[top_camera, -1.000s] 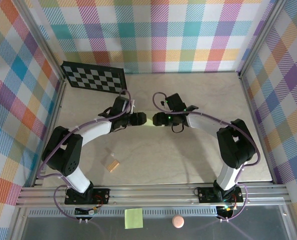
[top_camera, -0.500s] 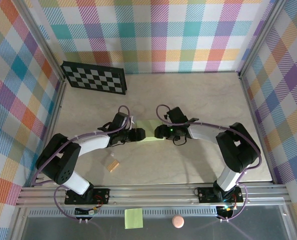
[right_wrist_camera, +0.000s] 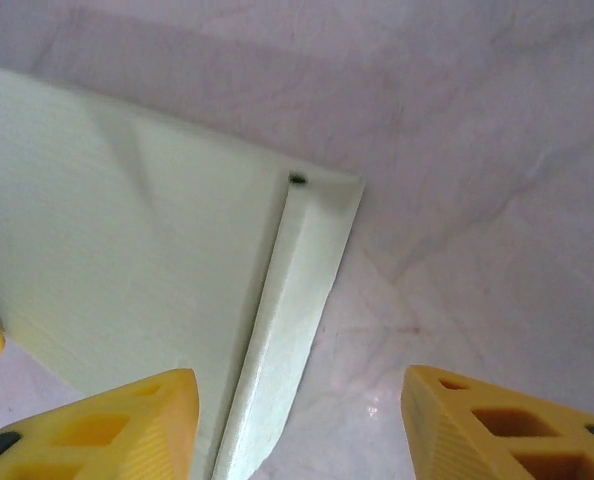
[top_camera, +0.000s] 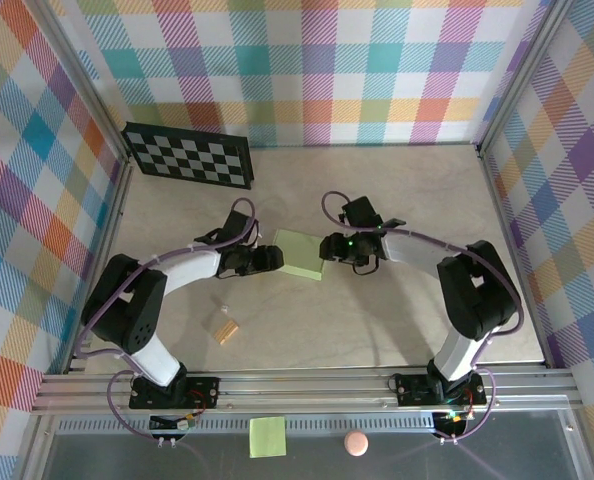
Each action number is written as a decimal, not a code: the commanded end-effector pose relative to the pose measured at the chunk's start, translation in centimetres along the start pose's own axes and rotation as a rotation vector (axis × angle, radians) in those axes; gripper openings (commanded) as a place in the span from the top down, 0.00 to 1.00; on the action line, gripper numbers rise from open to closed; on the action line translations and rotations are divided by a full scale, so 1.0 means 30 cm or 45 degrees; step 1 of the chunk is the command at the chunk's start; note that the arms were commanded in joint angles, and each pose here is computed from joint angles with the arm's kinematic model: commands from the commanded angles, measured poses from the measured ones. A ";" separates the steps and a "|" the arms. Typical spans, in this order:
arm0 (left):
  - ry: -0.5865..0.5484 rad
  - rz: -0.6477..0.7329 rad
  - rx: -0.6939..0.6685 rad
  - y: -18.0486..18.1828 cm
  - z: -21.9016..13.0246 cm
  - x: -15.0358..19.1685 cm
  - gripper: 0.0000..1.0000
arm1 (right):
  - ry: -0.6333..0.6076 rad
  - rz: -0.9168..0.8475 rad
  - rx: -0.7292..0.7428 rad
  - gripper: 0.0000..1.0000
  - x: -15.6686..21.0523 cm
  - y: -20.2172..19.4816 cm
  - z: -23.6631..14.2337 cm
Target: Fold the paper box
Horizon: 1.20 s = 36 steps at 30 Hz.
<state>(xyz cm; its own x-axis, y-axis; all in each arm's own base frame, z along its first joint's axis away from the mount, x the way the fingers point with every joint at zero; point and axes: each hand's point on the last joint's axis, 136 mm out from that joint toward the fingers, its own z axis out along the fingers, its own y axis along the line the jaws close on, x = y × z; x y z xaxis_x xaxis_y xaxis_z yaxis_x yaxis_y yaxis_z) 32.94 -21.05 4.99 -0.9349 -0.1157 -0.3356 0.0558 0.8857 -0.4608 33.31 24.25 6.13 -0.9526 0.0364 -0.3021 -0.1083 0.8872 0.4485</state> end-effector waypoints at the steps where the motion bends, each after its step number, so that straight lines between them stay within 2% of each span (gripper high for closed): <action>1: 0.043 0.014 -0.023 0.003 -0.007 -0.019 0.33 | 0.075 -0.034 -0.032 0.45 0.005 0.014 0.015; 6: 0.055 0.023 -0.076 0.027 -0.016 -0.060 0.32 | 0.100 -0.011 -0.076 0.47 -0.010 0.043 0.027; 14: 0.080 0.068 -0.006 0.004 0.010 -0.111 0.33 | 0.125 0.062 -0.133 0.51 0.010 0.061 0.042; 23: 0.143 0.076 0.124 -0.058 0.049 -0.123 0.48 | 0.140 0.098 -0.154 0.56 0.013 0.066 0.056; 28: 0.146 0.078 0.137 -0.061 0.037 -0.110 0.58 | 0.147 0.095 -0.169 0.63 0.009 0.084 0.065; 31: 0.124 0.090 0.127 -0.061 0.015 -0.114 0.61 | 0.148 0.086 -0.187 0.67 -0.004 0.111 0.077; 36: 0.084 0.102 0.043 -0.005 -0.025 -0.141 0.61 | 0.146 0.048 -0.243 0.69 -0.052 0.200 0.105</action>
<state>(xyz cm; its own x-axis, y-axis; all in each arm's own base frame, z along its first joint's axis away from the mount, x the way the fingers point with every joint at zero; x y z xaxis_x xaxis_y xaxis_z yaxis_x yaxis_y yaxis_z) 37.05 -21.03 5.66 -0.9546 -0.0322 -0.2962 0.1156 0.8762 -0.4679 34.73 27.83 5.37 -0.9832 0.0478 -0.1763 -0.0593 0.8292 0.5559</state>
